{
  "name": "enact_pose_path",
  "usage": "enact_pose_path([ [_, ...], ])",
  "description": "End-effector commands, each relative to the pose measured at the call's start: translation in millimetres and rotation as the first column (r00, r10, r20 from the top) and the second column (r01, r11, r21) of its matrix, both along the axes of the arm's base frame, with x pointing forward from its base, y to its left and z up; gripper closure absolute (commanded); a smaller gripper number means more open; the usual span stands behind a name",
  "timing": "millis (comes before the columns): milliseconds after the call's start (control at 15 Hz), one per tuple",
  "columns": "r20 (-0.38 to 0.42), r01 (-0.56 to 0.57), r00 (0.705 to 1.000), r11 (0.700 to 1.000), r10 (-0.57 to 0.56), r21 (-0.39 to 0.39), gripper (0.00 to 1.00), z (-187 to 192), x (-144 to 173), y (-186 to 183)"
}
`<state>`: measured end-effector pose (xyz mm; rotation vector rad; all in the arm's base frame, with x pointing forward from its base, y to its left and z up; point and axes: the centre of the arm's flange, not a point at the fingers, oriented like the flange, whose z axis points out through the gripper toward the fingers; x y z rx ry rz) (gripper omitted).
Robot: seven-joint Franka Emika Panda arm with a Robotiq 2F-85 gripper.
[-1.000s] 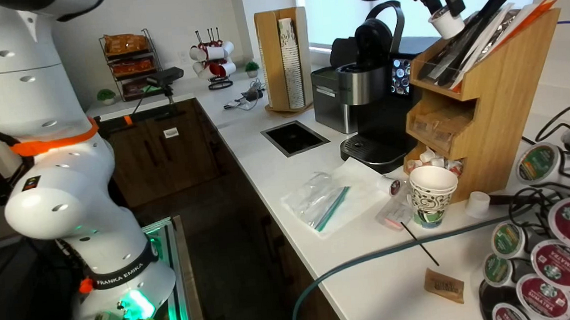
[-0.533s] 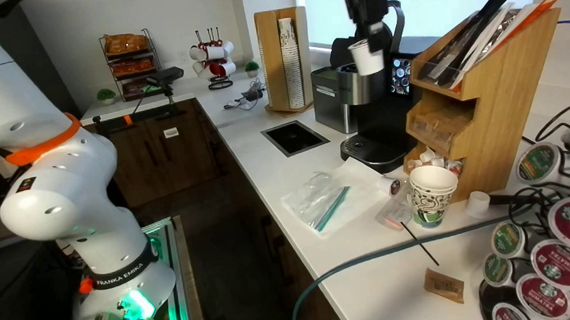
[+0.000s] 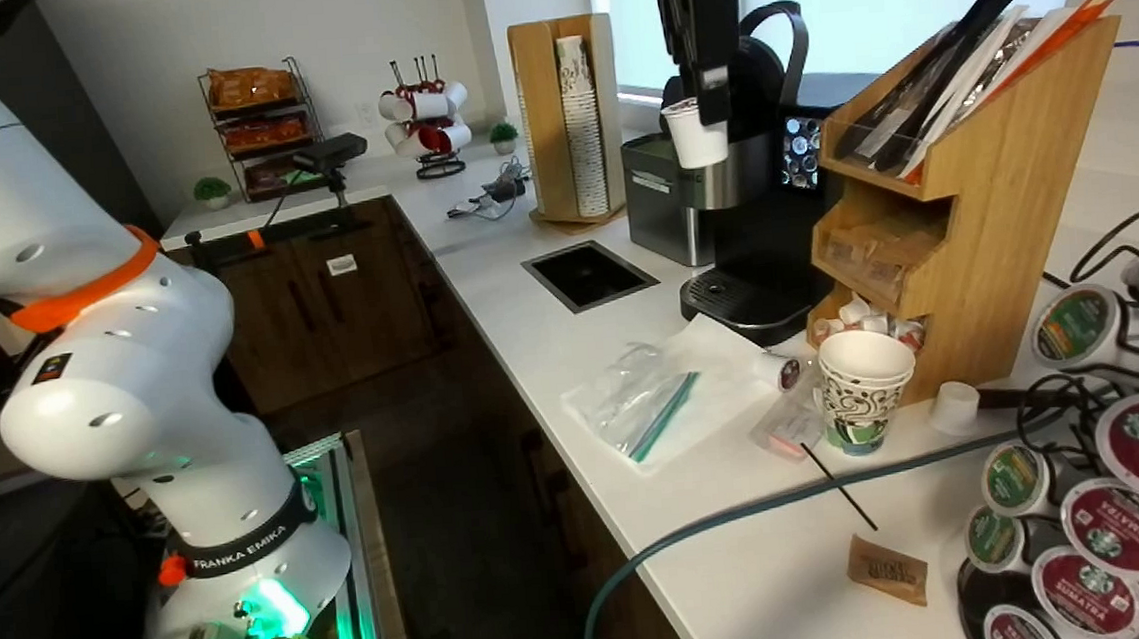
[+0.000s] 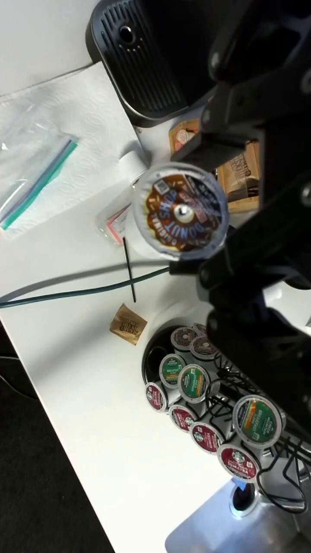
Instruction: Remove the coffee pod from the top of the wooden stand and place it on the counter.
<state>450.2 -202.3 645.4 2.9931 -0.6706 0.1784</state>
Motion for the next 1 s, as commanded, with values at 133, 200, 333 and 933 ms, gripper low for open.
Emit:
enact_pose_path([
  [133,-0.031,0.019,0.999,0.999,-0.018,0.036,0.72,-37,9,-1],
  [200,-0.042,0.026,0.999,0.999,-0.025,0.039,0.72,-46,10,-1],
  [333,-0.075,0.047,0.996,0.998,-0.043,0.041,0.72,-75,13,-2],
  [933,-0.115,0.047,0.993,0.997,-0.040,0.058,0.72,-81,22,-7],
])
